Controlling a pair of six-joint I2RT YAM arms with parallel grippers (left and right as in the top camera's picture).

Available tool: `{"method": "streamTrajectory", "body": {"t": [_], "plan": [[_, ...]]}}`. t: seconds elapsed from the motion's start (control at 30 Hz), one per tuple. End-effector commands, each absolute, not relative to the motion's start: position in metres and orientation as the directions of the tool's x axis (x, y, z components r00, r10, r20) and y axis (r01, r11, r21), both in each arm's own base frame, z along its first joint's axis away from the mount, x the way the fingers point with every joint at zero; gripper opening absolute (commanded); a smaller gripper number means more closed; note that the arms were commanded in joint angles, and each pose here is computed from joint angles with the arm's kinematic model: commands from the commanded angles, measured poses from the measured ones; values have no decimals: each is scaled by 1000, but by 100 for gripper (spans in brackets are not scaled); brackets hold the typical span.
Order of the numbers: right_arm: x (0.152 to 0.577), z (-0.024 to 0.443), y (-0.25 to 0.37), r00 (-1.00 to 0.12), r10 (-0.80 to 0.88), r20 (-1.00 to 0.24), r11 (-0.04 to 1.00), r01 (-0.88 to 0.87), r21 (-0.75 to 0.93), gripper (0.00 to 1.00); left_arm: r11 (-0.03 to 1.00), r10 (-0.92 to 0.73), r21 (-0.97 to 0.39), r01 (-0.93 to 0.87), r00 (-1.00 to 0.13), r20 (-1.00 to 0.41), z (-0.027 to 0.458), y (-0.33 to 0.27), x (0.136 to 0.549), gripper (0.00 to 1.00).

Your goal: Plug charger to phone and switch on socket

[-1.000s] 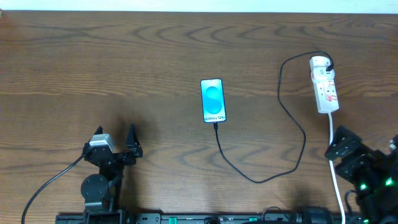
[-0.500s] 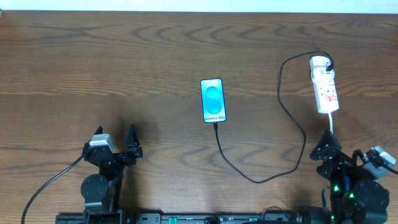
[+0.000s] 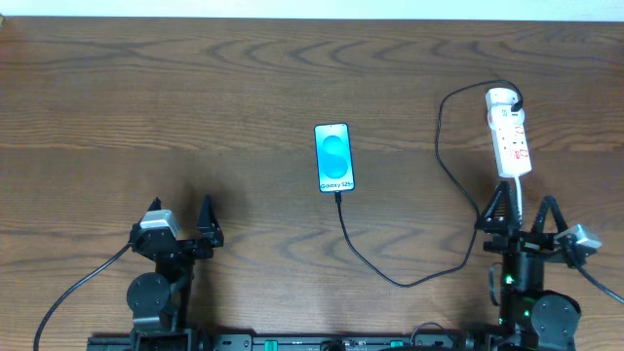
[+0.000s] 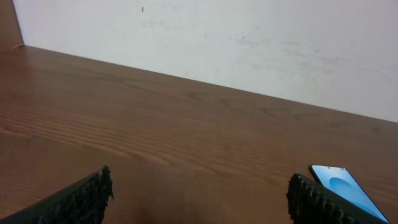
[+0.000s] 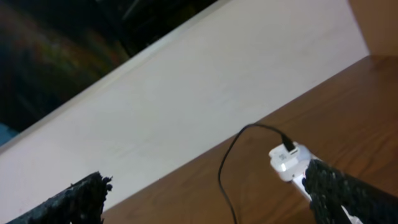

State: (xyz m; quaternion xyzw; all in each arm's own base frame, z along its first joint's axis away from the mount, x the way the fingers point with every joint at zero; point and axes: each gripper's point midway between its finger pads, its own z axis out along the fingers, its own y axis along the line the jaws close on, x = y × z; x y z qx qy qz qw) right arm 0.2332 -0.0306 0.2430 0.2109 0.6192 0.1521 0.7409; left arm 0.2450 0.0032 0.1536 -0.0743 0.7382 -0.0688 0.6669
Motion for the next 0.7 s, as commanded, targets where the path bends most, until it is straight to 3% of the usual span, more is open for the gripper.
{"method": "streamTrajectory", "body": {"t": [0.0, 0.37, 0.67], "plan": [[238, 226, -26, 162, 482, -861, 872, 10, 490, 99, 978, -205, -206, -6, -145, -968, 139, -1, 244, 91], [244, 168, -34, 47, 484, -874, 863, 141, 485, 99, 979, -205, -206, -6, -146, -968, 139, -1, 244, 91], [245, 156, -24, -47, 247, -968, 963, 119, 240, 99, 978, -205, -206, -6, -146, -968, 139, -1, 244, 91]]}}
